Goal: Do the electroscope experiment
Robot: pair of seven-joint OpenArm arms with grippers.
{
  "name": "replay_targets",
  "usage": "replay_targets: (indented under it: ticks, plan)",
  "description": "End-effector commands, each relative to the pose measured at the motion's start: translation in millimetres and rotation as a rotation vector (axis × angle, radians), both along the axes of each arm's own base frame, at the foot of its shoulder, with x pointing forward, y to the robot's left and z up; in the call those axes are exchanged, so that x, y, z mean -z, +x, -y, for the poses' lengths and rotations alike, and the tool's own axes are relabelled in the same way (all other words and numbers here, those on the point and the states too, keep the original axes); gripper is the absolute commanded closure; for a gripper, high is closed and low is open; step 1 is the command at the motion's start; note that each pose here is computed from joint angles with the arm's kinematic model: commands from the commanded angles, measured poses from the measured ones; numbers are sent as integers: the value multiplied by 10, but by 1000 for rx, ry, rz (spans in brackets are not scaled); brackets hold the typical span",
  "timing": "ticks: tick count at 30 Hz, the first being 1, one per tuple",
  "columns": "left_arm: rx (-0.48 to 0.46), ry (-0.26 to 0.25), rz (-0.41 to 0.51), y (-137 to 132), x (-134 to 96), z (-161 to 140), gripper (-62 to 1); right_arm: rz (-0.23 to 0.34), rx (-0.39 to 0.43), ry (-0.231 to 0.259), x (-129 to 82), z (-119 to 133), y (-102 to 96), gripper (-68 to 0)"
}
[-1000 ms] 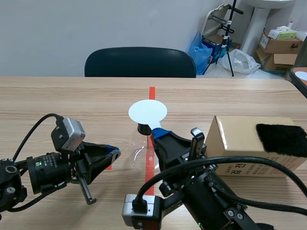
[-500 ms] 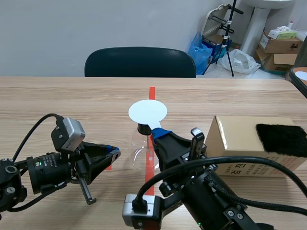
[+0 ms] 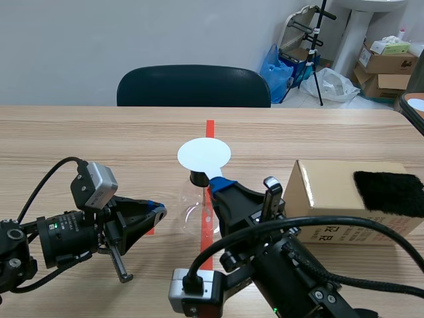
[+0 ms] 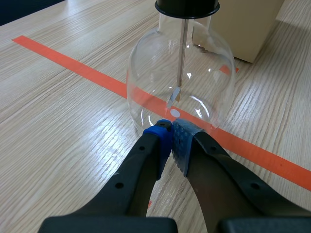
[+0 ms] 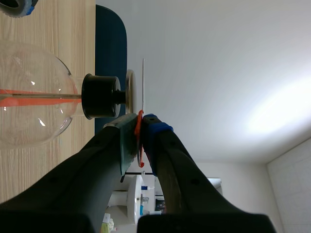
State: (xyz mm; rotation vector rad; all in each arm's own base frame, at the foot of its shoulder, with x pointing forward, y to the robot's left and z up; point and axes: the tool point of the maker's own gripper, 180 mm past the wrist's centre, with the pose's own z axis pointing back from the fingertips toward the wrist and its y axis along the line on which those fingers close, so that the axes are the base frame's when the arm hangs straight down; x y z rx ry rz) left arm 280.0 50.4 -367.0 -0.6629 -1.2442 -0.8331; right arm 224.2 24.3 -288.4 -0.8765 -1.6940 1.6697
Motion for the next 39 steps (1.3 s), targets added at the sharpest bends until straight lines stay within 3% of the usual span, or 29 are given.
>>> replay_targets:
  ticks: [1,26,32,39]
  plan:
    - [5,-34,26,33,-115,49,-32,53,4,12,-156,20,67,-17]
    - [5,-33,25,33,-113,48,-32,53,18,13,-158,40,81,-17]
    - [5,-33,25,33,-114,48,-32,53,121,20,-167,197,183,-17]
    - [5,-33,25,33,-114,49,-32,54,362,37,-182,595,353,-17]
